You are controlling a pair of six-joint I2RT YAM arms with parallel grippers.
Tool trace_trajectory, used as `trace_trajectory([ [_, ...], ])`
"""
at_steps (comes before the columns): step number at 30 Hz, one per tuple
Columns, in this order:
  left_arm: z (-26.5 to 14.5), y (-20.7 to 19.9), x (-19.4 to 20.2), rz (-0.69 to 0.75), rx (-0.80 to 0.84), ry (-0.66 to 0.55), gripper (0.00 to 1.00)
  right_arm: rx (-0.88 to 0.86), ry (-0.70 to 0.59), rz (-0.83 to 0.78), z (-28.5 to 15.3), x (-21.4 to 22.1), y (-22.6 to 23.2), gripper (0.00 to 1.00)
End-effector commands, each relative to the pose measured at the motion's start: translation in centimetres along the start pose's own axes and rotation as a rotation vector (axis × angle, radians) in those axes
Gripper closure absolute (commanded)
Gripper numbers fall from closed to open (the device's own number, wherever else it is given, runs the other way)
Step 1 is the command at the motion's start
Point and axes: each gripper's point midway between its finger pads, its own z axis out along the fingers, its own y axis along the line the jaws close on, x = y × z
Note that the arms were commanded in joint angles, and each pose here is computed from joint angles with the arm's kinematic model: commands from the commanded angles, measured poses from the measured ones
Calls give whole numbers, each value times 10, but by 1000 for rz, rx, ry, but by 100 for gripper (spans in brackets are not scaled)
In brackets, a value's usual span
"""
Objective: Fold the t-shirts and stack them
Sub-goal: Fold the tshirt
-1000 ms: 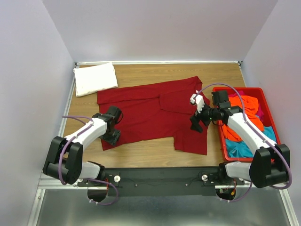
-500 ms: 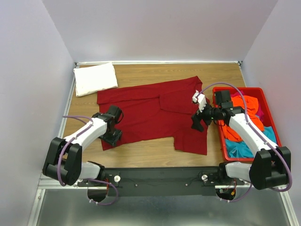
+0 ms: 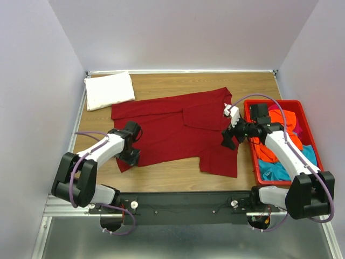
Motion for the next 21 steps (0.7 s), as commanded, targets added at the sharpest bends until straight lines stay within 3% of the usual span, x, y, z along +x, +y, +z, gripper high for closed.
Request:
trace_trajectory([
  [1,0,-12,-9,17,9,-51,100,6,-41,7,-6,-5,-1,0],
  [12,-26,-26,-25,60,59,-119,100,-2,-31,14,-4,3,-3,0],
  [18,-36,-39,-35,91,108,-164,88,-31,-30,18,-2,5,1,0],
  [21,-43,-52,-40,104,129,-178,87,-30,-25,21,-1,6,0,0],
])
